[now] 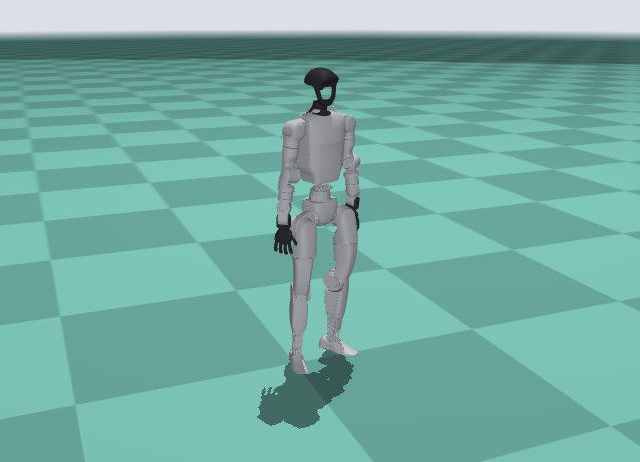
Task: Upper body actions
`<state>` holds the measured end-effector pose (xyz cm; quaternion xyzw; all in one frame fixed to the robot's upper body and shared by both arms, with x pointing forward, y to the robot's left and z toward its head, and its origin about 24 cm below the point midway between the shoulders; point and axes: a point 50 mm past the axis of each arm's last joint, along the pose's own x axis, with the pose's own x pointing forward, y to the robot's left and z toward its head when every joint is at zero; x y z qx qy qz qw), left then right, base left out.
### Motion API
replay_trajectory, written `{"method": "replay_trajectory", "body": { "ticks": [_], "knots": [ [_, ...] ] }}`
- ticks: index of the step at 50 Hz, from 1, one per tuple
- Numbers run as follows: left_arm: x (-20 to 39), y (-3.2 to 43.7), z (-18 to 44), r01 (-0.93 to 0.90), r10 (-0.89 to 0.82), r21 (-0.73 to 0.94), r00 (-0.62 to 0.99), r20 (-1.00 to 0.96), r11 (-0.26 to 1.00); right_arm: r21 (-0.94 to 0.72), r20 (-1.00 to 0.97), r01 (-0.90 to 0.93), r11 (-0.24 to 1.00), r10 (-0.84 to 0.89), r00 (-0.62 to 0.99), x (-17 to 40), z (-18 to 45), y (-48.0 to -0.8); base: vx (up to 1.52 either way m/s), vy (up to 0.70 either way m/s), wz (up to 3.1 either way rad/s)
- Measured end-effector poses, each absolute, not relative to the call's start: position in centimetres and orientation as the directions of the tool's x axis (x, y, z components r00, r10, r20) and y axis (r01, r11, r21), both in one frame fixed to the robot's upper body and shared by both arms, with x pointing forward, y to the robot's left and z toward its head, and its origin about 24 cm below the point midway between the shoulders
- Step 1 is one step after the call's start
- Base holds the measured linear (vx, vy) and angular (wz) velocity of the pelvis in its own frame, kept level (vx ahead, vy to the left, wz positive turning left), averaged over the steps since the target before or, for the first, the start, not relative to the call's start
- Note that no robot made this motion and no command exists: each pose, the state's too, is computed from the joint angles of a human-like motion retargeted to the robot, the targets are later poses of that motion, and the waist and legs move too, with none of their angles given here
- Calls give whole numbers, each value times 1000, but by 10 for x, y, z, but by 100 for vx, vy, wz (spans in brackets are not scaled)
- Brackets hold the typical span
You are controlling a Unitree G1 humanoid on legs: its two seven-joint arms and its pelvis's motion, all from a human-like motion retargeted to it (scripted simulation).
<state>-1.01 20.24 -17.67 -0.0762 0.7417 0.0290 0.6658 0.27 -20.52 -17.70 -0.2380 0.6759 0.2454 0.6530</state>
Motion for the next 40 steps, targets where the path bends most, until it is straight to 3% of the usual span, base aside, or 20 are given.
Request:
{"method": "replay_trajectory", "body": {
  "ticks": [40],
  "knots": [
    [-18,202,-176,-138,-73,-54,-133,-989,989,28,-999,-669,743,7,-34,4,-178,-201,0,-1,0]
  ]
}}
